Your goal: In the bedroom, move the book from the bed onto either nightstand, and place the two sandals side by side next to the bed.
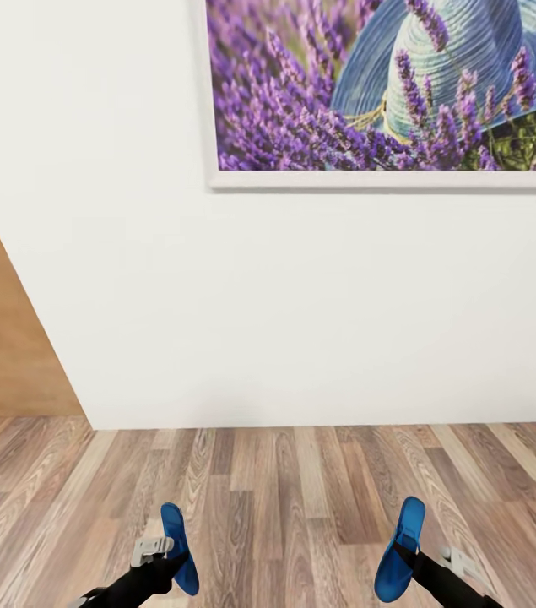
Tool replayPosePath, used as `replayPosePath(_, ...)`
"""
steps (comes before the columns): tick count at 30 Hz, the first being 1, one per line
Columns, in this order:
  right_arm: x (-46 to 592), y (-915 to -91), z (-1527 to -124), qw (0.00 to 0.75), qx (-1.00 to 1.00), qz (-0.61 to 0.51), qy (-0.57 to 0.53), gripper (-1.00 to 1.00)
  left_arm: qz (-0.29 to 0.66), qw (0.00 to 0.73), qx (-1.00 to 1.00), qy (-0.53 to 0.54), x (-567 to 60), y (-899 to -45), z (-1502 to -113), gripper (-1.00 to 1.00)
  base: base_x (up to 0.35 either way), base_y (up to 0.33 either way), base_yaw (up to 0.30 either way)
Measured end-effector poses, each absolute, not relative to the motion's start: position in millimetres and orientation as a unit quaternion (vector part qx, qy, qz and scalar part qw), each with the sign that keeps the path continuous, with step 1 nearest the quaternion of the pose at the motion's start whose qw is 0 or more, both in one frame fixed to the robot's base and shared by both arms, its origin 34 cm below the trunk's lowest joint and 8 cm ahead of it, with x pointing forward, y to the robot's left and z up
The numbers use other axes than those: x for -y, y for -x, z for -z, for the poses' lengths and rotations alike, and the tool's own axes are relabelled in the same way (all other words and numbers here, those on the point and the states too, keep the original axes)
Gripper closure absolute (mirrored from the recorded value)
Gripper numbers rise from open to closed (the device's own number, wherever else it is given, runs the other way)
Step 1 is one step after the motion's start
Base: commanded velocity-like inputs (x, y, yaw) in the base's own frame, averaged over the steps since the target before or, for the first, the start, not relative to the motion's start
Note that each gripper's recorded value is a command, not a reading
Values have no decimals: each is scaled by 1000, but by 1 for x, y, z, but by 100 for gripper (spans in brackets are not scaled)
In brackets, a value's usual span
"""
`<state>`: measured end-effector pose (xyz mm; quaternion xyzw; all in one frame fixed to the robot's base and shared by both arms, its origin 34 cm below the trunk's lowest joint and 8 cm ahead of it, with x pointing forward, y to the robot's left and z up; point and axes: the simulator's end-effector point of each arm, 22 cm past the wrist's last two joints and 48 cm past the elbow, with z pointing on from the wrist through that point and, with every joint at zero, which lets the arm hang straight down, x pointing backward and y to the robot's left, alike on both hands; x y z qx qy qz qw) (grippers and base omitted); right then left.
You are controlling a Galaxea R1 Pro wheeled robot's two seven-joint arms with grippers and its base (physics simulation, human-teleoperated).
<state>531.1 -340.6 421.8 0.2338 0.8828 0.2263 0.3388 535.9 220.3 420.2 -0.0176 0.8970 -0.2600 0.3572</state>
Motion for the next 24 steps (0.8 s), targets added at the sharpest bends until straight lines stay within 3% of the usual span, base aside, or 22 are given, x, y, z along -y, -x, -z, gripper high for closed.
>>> replayPosePath(8, 341, -531, -422, 339, -883, -226, -233, 100, 260, 357, -897, 17, -220, -536, -420, 100, 57, 0, 113)
replayPosePath(24, 341, -531, -422, 339, -883, -226, -233, 100, 261, 357, -897, 17, -219, -536, -421, 100, 318, 0, 2)
